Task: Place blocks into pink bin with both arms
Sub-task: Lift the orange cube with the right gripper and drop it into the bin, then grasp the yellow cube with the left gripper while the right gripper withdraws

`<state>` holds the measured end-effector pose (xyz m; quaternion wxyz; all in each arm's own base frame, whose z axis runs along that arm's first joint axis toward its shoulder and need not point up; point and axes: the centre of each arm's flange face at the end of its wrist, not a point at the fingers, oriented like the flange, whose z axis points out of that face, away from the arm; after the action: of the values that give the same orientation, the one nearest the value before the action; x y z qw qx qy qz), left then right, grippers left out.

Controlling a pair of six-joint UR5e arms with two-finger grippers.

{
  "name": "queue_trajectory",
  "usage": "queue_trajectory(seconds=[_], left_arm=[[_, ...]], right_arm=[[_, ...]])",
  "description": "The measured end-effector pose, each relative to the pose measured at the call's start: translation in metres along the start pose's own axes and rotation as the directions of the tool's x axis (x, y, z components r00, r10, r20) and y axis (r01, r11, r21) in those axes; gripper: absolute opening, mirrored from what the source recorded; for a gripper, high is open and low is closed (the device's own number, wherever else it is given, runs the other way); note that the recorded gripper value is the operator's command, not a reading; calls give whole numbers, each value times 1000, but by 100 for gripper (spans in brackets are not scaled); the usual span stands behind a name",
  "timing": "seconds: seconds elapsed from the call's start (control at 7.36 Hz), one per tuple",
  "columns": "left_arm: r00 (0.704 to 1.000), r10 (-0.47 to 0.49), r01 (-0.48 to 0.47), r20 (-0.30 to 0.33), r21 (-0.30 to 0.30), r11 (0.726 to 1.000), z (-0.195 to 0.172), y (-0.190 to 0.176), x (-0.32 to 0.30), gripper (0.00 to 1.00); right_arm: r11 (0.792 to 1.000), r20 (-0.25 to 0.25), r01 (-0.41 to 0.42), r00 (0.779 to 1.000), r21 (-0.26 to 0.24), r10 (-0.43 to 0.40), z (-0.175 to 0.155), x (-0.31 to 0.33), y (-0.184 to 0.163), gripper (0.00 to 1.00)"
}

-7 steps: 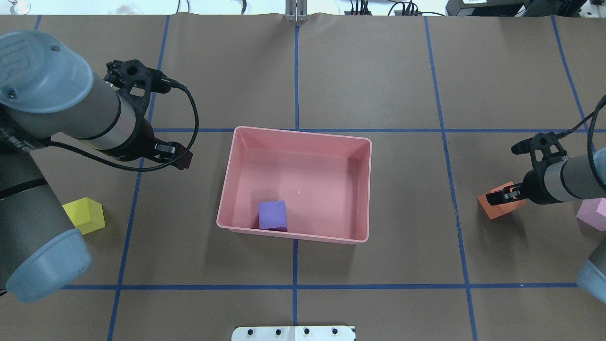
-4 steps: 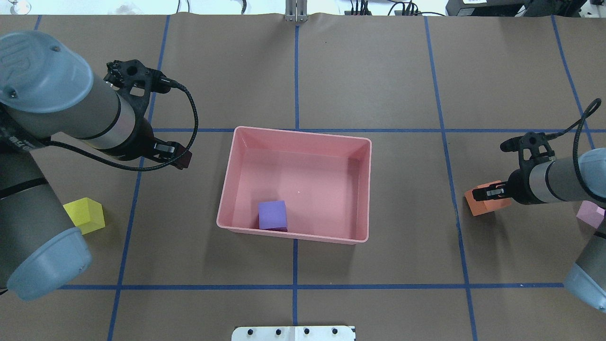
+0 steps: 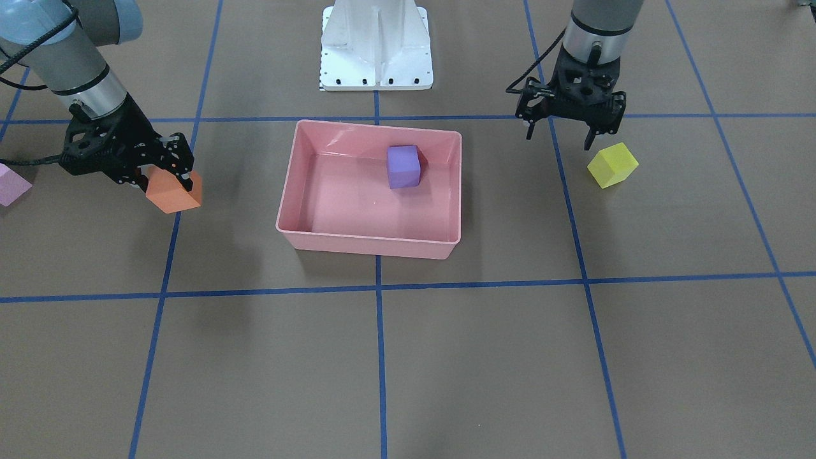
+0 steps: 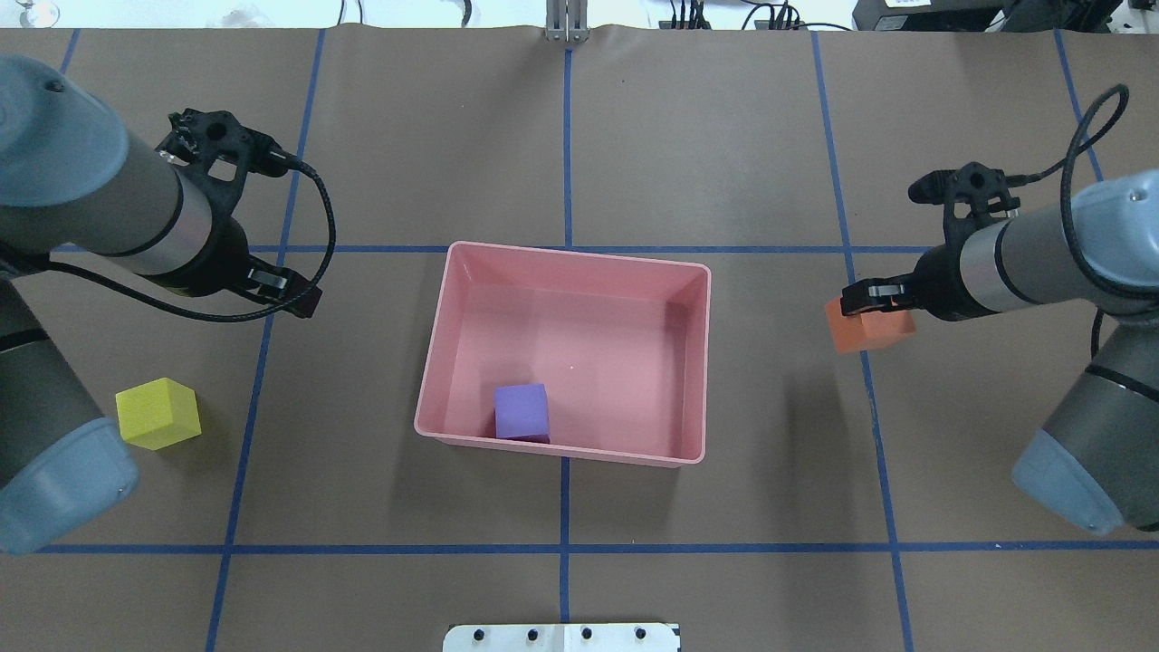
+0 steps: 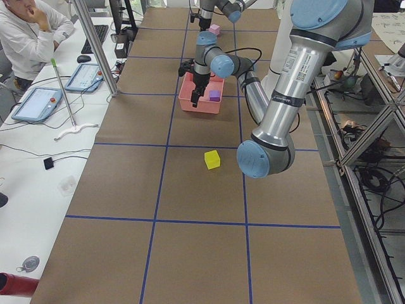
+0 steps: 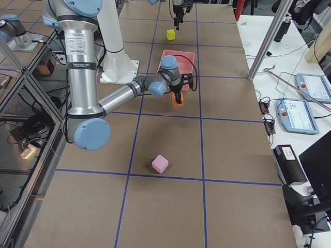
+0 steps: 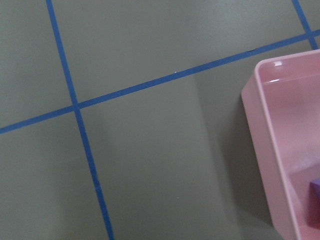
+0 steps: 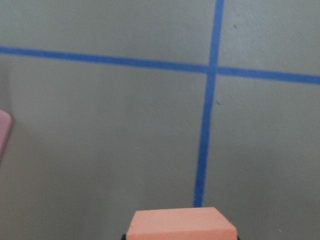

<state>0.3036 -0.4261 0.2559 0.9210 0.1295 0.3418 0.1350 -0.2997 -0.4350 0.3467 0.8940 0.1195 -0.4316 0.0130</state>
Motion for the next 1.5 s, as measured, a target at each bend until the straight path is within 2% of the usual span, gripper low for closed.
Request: queue_trajectory(seconds=[0.27,0.54,0.68,0.82,1.09,1.22,1.5], left_arm=[[999,45,-45,-1,11,999,32,29,-54,100],[998,56,-56,-10,31,998,70,68,-108,100],[998,54,-53,-15,37,998,89,83,-133,100],[998,47,-46,-40,31,998,102,94,-153,100],[993,8,-8,-119,2,1000,101,99,-184,100],[991,-39,38,-130,-8,999,98,100,-193,100],[973,-191,189,-131,-25,982,96,102,-198,100]], right_arm=[[996,-29,-82,996,-17,82,-47,-79,-39,0],[987,-29,-158,987,-33,157,-63,-135,-43,2],[982,-36,-186,982,-33,184,-54,-158,-32,57],[978,-53,-209,977,-18,208,-37,-184,-17,99],[974,-70,-226,972,13,226,-13,-222,14,100],[974,-70,-227,971,20,228,-10,-228,20,100],[975,-63,-220,973,28,221,-12,-233,21,100]])
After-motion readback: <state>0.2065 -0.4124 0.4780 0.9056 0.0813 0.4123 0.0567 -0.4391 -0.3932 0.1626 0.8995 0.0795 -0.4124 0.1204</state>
